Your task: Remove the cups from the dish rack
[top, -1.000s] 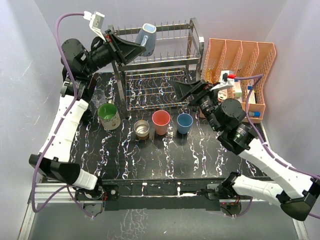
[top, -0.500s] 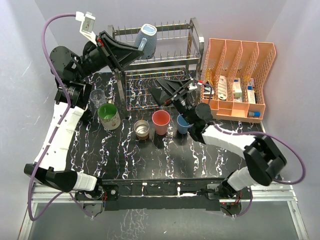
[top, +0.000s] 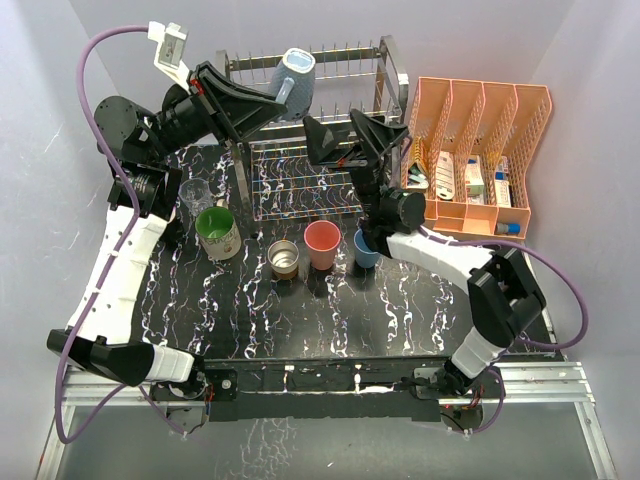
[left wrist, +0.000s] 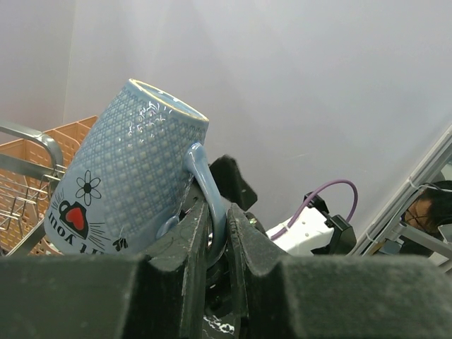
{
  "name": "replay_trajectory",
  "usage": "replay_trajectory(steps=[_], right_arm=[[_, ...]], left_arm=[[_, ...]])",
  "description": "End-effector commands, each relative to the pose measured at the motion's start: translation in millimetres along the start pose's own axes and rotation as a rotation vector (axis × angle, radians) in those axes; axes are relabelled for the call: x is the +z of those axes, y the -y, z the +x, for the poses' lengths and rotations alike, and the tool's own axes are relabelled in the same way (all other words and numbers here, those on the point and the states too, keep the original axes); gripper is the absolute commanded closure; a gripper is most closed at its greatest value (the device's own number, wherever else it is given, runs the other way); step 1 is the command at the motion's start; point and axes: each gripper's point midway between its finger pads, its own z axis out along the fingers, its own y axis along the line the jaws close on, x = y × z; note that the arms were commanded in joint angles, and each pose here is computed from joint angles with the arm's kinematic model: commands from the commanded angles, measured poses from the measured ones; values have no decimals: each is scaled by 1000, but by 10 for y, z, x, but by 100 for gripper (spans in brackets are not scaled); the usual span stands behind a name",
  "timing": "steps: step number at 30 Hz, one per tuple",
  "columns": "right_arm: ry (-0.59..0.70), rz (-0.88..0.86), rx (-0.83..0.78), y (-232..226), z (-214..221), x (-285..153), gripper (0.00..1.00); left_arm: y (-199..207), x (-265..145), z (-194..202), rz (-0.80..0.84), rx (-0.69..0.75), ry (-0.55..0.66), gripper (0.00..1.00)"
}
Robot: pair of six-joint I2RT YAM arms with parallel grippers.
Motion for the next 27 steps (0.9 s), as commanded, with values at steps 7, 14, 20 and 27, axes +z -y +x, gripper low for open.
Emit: replay_trajectory(steps=[7,14,20,27], right_arm=[[-39,-72,38,-182,75,18,1],[-37,-107,48,-127,43,200,2],[-46,-173,78,-83,51,417,2],[-42,-267,75,-275,66,479,21]], left_arm=[[440,-47,-310,76,130,73,100],[413,-47,-295,66,112,73,100],[360,-38,-253,61,106,65,100],[260,-60,-143,45,91,57,100]])
